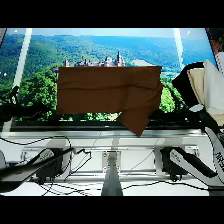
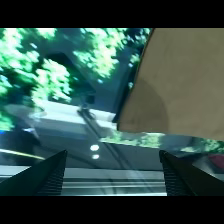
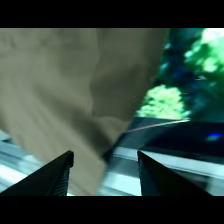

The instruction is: Fold the clothes and pants, and hang the long-sleeved shirts on hangers.

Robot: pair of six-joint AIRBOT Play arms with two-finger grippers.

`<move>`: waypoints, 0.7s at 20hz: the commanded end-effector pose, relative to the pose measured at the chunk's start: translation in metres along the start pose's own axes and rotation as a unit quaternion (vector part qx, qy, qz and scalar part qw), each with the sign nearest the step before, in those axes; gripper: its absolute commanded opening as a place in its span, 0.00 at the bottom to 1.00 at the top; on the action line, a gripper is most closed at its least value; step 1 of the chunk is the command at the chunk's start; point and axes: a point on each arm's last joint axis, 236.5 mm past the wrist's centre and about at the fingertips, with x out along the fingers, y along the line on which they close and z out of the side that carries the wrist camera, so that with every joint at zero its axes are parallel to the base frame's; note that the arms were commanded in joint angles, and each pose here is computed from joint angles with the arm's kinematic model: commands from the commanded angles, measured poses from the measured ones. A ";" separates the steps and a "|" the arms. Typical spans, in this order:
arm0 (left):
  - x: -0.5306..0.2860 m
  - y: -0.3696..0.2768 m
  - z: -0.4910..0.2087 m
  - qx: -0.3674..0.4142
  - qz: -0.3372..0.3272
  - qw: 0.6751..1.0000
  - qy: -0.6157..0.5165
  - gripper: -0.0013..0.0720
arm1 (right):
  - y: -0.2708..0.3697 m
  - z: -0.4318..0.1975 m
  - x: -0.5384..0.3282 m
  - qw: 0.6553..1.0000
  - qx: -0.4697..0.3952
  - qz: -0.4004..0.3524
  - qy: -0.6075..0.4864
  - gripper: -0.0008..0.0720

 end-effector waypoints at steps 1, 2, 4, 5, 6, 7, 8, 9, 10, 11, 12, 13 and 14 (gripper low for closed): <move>0.008 -0.009 0.005 -0.028 -0.031 0.999 -0.016 0.86 | 0.001 -0.009 0.014 1.000 0.008 0.004 -0.001 0.62; 0.010 -0.011 0.006 -0.035 -0.041 0.998 -0.015 0.86 | 0.003 -0.008 0.017 1.000 -0.002 0.000 -0.005 0.62; 0.017 -0.010 0.004 -0.044 -0.047 0.998 -0.002 0.86 | 0.015 -0.011 0.023 1.000 -0.013 0.009 0.000 0.59; 0.022 -0.008 0.002 -0.050 -0.050 0.998 0.007 0.86 | 0.020 -0.015 0.026 1.000 -0.025 0.011 0.008 0.32; 0.026 -0.007 -0.001 -0.054 -0.052 0.997 0.016 0.86 | 0.022 -0.019 0.029 0.999 -0.034 0.010 0.014 0.03; 0.031 -0.006 -0.003 -0.051 -0.056 0.997 0.026 0.86 | 0.024 -0.022 0.031 0.999 -0.042 0.008 0.019 0.03; 0.036 -0.007 -0.005 -0.042 -0.063 0.997 0.034 0.86 | 0.025 -0.022 0.033 0.999 -0.048 0.005 0.019 0.03; 0.042 -0.011 -0.006 -0.039 -0.074 0.996 0.042 0.86 | 0.026 -0.022 0.034 0.998 -0.052 0.003 0.018 0.03; 0.048 -0.014 -0.007 -0.030 -0.083 0.995 0.048 0.86 | 0.026 -0.021 0.035 0.998 -0.055 0.000 0.015 0.03; 0.054 -0.017 -0.006 -0.016 -0.092 0.994 0.050 0.86 | 0.025 -0.019 0.036 0.998 -0.056 -0.001 0.011 0.03; 0.060 -0.018 -0.007 -0.012 -0.098 0.994 0.053 0.80 | 0.025 -0.017 0.036 0.998 -0.056 -0.002 0.007 0.03; 0.064 -0.020 -0.007 -0.013 -0.107 0.992 0.058 0.65 | 0.024 -0.015 0.036 0.998 -0.056 -0.004 0.003 0.03; 0.068 -0.022 -0.008 -0.016 -0.117 0.991 0.061 0.52 | 0.024 -0.013 0.036 0.998 -0.057 -0.005 -0.001 0.03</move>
